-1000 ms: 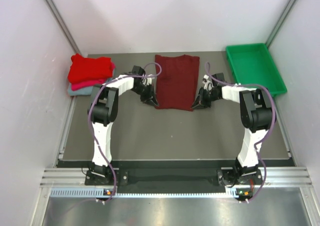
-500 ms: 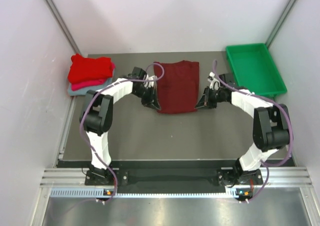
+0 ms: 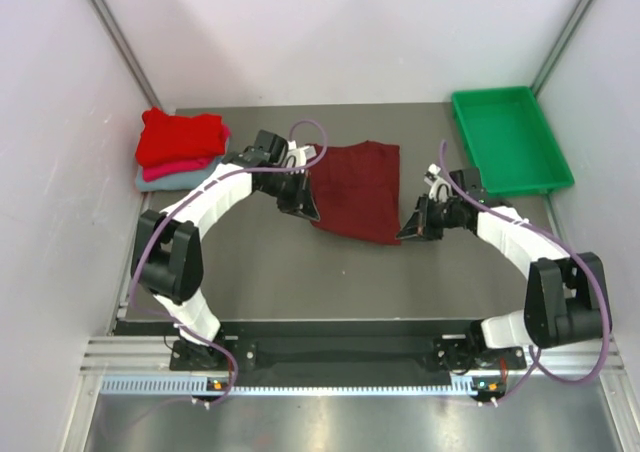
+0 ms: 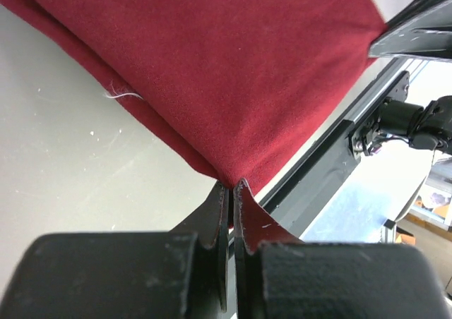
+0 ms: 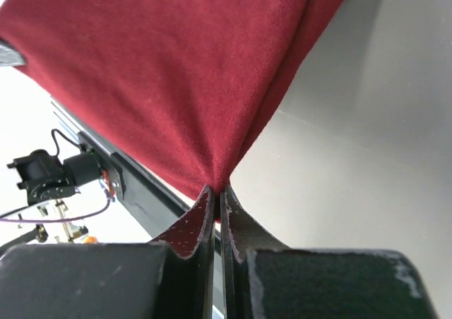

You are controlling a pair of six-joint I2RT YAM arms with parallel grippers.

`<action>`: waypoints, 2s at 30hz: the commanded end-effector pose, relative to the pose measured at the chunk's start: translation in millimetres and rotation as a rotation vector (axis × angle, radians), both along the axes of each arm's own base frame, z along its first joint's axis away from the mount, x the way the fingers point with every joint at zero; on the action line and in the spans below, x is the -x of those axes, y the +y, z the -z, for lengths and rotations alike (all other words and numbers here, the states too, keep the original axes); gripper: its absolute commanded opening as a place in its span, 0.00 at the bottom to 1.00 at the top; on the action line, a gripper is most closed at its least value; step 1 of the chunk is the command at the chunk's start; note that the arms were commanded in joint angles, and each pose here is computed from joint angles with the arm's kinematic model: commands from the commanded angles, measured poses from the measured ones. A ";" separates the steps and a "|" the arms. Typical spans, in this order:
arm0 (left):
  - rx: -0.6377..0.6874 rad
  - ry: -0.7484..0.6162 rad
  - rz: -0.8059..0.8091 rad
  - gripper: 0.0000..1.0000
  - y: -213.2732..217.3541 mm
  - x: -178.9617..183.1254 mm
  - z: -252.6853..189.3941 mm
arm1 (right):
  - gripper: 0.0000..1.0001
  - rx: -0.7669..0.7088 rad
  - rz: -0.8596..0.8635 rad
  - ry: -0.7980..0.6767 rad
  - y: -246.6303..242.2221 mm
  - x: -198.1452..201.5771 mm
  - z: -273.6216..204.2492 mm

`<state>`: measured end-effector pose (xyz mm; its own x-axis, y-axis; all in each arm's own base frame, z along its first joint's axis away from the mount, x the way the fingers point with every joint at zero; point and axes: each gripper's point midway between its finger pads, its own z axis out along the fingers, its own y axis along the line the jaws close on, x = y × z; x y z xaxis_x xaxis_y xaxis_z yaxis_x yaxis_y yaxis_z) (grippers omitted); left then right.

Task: Fold and stack the t-shirts
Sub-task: Fold the tshirt

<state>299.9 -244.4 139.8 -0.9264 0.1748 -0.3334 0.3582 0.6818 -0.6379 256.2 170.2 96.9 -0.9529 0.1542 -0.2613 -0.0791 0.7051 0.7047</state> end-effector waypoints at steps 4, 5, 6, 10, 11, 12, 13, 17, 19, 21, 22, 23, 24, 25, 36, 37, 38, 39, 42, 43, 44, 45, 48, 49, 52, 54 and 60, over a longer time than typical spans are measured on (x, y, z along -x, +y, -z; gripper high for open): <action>0.020 -0.072 0.031 0.00 -0.3 -4.8 -19.9 | 0.00 -0.052 0.024 -0.144 2.8 -41.1 -50.8; 0.017 -0.080 0.028 0.00 -1.2 -9.3 -20.6 | 0.00 -0.057 0.025 -0.156 4.1 -48.0 -55.1; 0.016 -0.092 0.026 0.00 -2.1 -15.0 -22.2 | 0.00 -0.060 0.031 -0.170 3.9 -56.6 -59.2; 0.018 -0.137 0.024 0.00 -10.0 -49.9 -30.7 | 0.00 -0.067 0.028 -0.203 10.2 -97.9 -74.4; 0.020 -0.135 0.023 0.00 -11.0 -55.3 -29.8 | 0.00 -0.067 0.027 -0.210 11.2 -105.4 -77.4; 0.030 -0.133 0.022 0.00 -14.3 -65.2 -29.3 | 0.00 -0.067 0.026 -0.223 12.9 -119.4 -81.4; 0.031 -0.129 0.011 0.00 -11.8 -72.6 -27.2 | 0.00 -0.066 0.024 -0.228 13.7 -125.7 -82.5; 0.041 -0.118 -0.028 0.00 -7.7 -107.7 -16.8 | 0.00 -0.066 0.027 -0.244 17.3 -154.5 -81.6; 0.042 -0.130 -0.043 0.00 -6.7 -127.8 -12.6 | 0.00 -0.056 0.033 -0.251 17.7 -168.2 -76.5; 0.035 -0.138 -0.080 0.00 0.2 -144.7 -9.7 | 0.00 -0.047 0.042 -0.265 16.8 -177.5 -75.6; 0.039 -0.151 -0.102 0.00 4.0 -157.1 -10.7 | 0.00 -0.040 0.049 -0.272 16.3 -184.2 -76.3; 0.039 -0.165 -0.118 0.00 5.5 -164.4 -11.9 | 0.00 -0.042 0.046 -0.276 17.6 -186.7 -78.0; 0.045 -0.181 -0.133 0.00 5.3 -175.6 -13.1 | 0.00 -0.042 0.044 -0.279 17.8 -192.9 -79.0; 0.049 -0.189 -0.140 0.00 6.0 -182.4 -13.7 | 0.00 -0.041 0.042 -0.282 17.7 -196.6 -78.7; 0.107 -0.356 -0.157 0.33 -10.9 -258.8 -8.5 | 0.02 -0.008 0.073 -0.272 17.2 -268.1 -38.5; 0.089 -0.364 -0.180 0.36 -8.7 -272.2 7.9 | 0.03 0.020 0.092 -0.288 13.5 -277.3 -33.8; 0.085 -0.380 -0.192 0.36 -8.1 -280.7 14.1 | 0.03 0.028 0.097 -0.286 13.4 -281.8 -25.8; 0.074 -0.420 -0.213 0.36 -5.8 -293.9 17.6 | 0.04 0.028 0.097 -0.303 13.9 -287.8 -22.9; -0.020 -0.525 -0.282 0.44 6.9 -325.5 23.6 | 0.41 0.011 0.074 -0.352 19.4 -304.4 -25.8; -0.056 -0.570 -0.322 0.47 13.5 -332.9 9.0 | 0.46 0.021 0.074 -0.381 18.1 -308.4 -33.0; -0.069 -0.591 -0.343 0.48 17.7 -334.9 -2.1 | 0.53 0.030 0.079 -0.404 17.3 -310.9 -41.4; -0.082 -0.607 -0.366 0.48 22.0 -335.7 -13.4 | 0.57 0.042 0.090 -0.429 14.1 -313.3 -50.7; -0.116 -0.641 -0.420 0.50 37.9 -327.0 -54.9 | 0.67 0.070 0.108 -0.525 4.4 -312.0 -96.2; -0.123 -0.650 -0.433 0.50 43.1 -319.6 -72.1 | 0.68 0.078 0.107 -0.538 2.1 -309.7 -101.5; -0.074 -0.656 -0.389 0.50 44.0 -304.7 -93.8 | 0.68 0.066 0.098 -0.561 3.3 -298.5 -119.6; -0.027 -0.626 -0.354 0.50 39.0 -297.1 -92.0 | 0.68 0.063 0.090 -0.570 6.9 -293.0 -123.8; 0.038 -0.572 -0.290 0.53 39.3 -299.6 -47.9 | 0.68 0.120 0.032 -0.566 4.9 -292.7 -96.5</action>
<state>595.4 -205.5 215.7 -0.5875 -0.0907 -0.8041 0.4217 0.8138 -0.3999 546.2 179.5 196.9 -0.6837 0.1740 -0.7087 -0.3538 0.7703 0.5305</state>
